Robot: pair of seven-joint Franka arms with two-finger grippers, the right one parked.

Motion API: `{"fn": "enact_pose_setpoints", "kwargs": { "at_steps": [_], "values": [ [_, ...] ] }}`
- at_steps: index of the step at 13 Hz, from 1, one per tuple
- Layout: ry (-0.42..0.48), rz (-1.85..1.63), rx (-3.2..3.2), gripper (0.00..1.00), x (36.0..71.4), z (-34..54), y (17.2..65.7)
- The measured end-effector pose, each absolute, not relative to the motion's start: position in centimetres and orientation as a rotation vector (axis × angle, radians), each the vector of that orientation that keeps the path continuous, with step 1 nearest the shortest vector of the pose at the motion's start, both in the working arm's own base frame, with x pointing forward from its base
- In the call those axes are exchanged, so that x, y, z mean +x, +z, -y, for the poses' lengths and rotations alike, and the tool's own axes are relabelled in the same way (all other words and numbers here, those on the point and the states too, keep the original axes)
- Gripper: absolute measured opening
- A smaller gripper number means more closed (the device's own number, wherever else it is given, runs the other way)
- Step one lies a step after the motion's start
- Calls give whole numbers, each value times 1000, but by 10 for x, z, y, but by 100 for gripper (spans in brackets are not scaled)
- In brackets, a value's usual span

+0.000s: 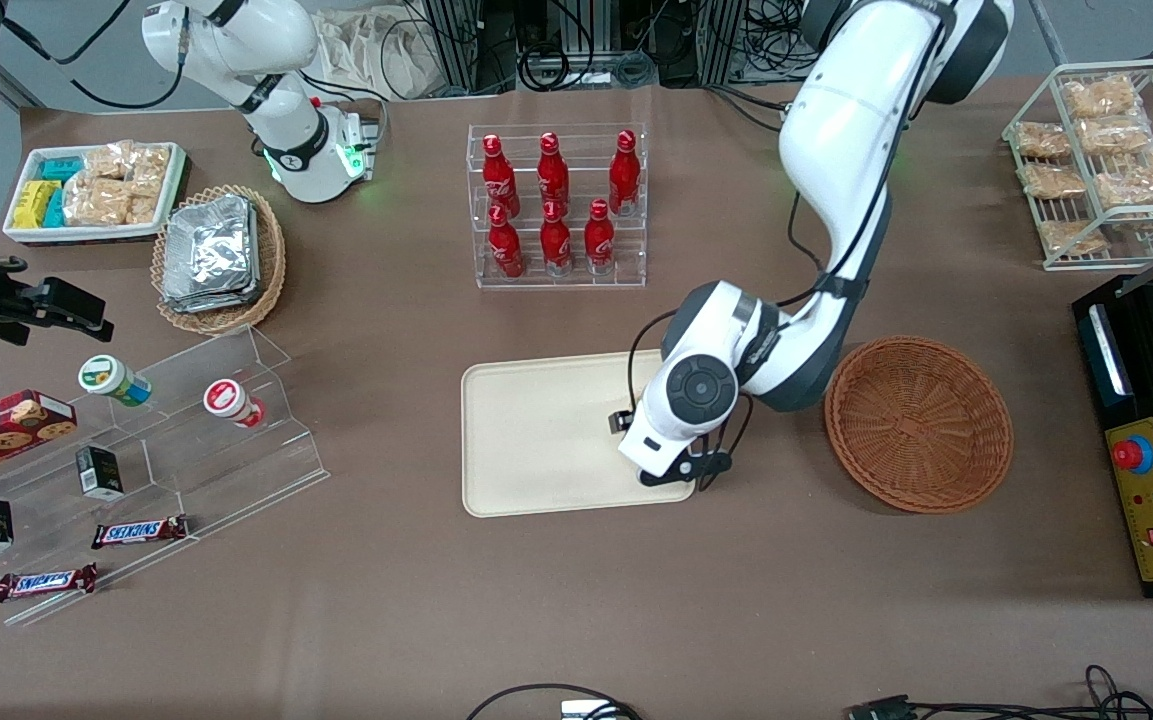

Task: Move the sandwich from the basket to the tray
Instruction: 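Open the left gripper and withdraw it back over the basket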

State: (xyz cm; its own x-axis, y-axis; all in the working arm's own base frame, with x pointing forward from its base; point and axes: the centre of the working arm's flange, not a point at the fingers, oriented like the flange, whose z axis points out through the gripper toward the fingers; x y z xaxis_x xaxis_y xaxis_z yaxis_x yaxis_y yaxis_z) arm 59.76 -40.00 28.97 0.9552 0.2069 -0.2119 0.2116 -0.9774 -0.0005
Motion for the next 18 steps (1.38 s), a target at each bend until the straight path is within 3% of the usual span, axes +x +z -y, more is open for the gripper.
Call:
{"fn": "enact_pose_setpoints", "kwargs": {
  "at_steps": [4,7,9,14,18],
  "values": [
    [-339,-386,3102,100,572,373,350],
    [-267,-380,3089,100,544,323,360],
    [-264,-359,3087,100,533,282,368],
    [-253,-505,3035,100,566,122,439],
    [-78,-623,3113,100,594,31,487]
  ]
}}
